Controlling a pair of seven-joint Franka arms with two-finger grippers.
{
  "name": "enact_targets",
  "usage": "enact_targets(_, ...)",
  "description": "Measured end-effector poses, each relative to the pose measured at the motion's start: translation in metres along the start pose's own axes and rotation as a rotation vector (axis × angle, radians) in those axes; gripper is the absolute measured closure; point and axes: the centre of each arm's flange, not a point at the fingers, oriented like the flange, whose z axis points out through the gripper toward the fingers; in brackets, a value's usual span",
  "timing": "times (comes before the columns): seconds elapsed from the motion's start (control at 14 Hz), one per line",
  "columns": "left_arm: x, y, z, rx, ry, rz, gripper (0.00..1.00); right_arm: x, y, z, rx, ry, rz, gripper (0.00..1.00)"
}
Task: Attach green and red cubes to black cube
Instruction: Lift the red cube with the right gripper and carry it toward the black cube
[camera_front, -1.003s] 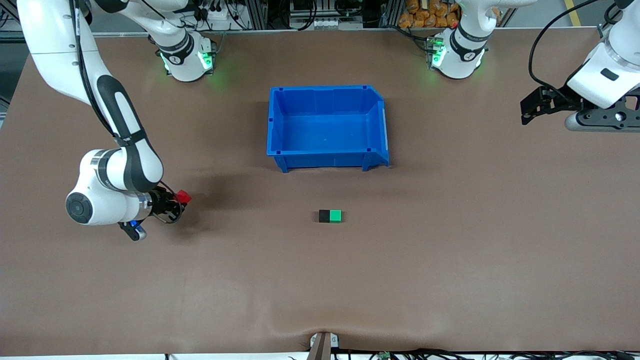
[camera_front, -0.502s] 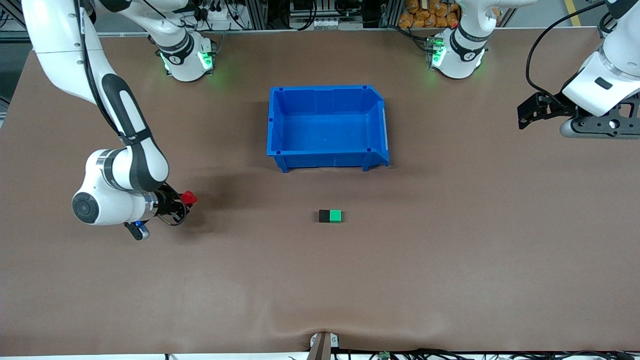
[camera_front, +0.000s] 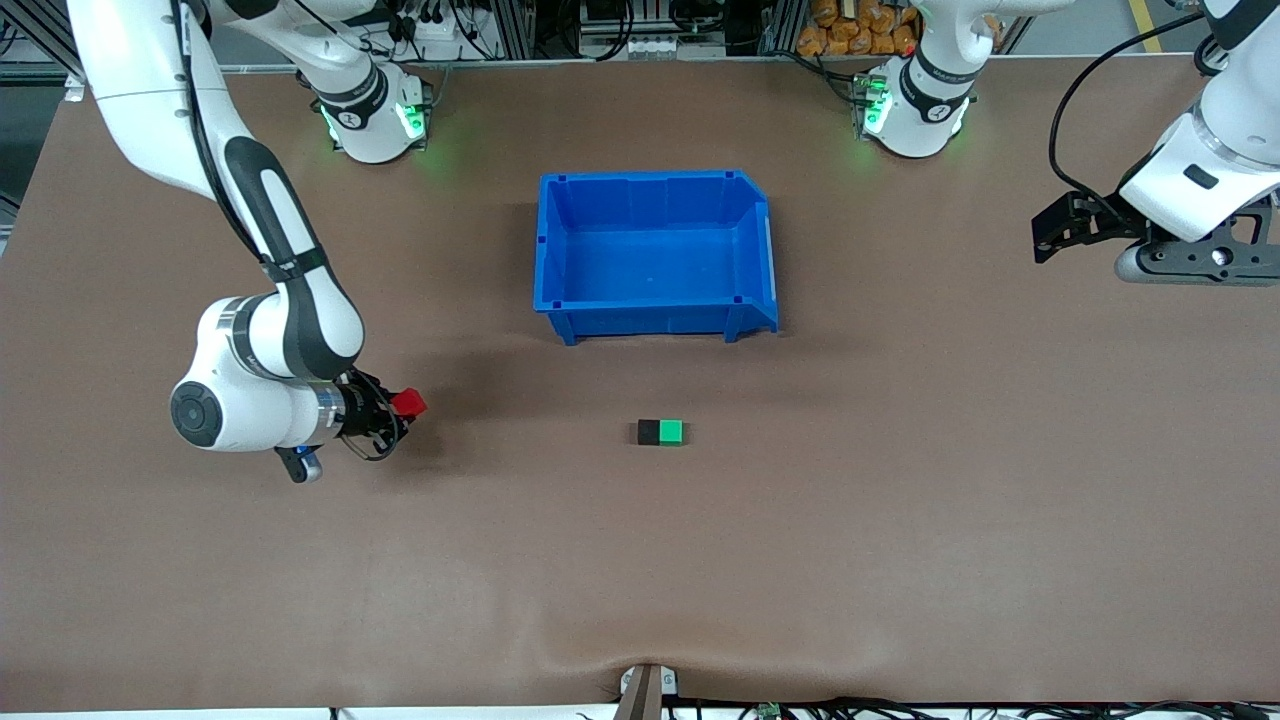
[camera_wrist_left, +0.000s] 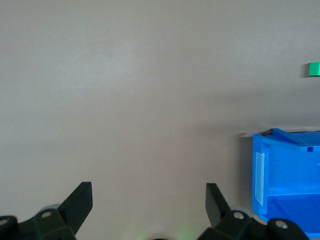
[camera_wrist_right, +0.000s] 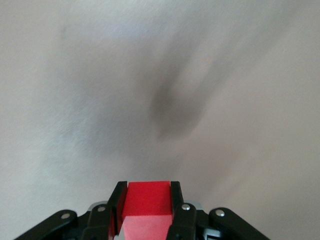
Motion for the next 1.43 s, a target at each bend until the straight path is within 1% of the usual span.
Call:
enact_targets(0.29, 0.000, 0.001, 0.000, 0.000, 0.000, 0.001, 0.00, -0.008, -0.006, -0.003, 0.023, -0.021, 0.029, 0.60)
enact_targets(0.64, 0.000, 0.001, 0.000, 0.000, 0.000, 0.001, 0.00, -0.021, -0.015, -0.007, 0.033, -0.018, 0.069, 0.60)
enact_targets(1.07, 0.000, 0.001, 0.000, 0.000, 0.001, 0.002, 0.00, -0.045, -0.028, -0.005, 0.056, -0.052, 0.117, 0.60)
enact_targets(1.43, 0.000, -0.001, -0.001, 0.000, 0.002, -0.001, 0.00, -0.060, -0.039, 0.000, 0.061, -0.047, 0.156, 0.60)
